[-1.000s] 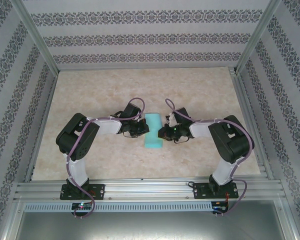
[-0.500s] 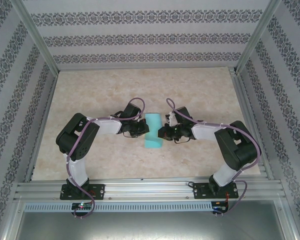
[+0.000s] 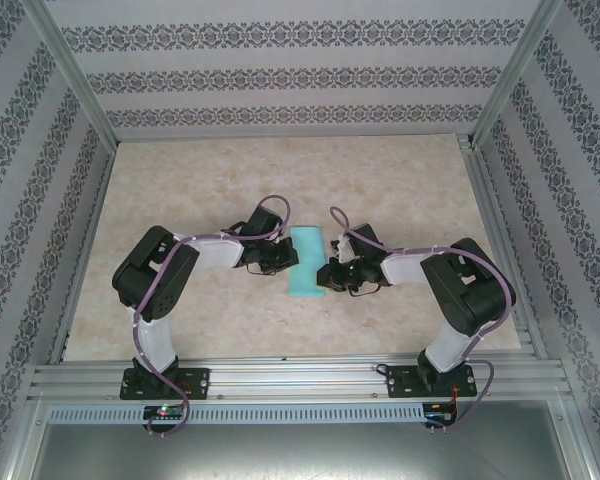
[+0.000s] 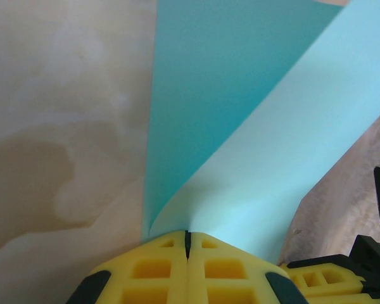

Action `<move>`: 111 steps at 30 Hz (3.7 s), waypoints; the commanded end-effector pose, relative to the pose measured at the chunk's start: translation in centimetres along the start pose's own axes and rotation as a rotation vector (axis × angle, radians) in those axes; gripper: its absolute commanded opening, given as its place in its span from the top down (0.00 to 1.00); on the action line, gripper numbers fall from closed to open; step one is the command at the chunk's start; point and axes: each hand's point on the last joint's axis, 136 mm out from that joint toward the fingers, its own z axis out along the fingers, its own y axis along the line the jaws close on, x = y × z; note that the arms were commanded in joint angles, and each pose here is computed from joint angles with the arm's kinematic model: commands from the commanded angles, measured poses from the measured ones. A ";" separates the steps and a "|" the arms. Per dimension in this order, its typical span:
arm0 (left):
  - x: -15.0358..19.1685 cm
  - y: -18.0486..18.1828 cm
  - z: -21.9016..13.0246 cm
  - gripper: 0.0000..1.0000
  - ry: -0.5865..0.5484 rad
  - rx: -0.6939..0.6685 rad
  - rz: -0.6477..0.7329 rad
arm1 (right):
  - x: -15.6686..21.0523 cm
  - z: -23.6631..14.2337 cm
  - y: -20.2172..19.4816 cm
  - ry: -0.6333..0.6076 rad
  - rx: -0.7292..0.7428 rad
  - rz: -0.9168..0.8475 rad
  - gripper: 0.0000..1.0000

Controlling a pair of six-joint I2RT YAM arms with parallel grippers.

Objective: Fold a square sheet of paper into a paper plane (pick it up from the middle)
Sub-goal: Fold the square sheet of paper in half at the center of the table.

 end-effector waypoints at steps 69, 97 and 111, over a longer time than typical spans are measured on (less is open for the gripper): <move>3.0 4.4 1.1 1.00 0.101 -0.148 0.000 | -7.0 1.0 -2.3 -0.076 0.087 0.036 0.93; 3.1 4.5 1.1 1.00 0.101 -0.154 0.007 | -9.6 0.4 -2.3 -0.072 0.108 0.017 0.90; 3.1 4.4 1.2 1.00 0.107 -0.153 0.013 | -13.0 -3.7 3.7 -0.137 -0.022 -0.038 0.90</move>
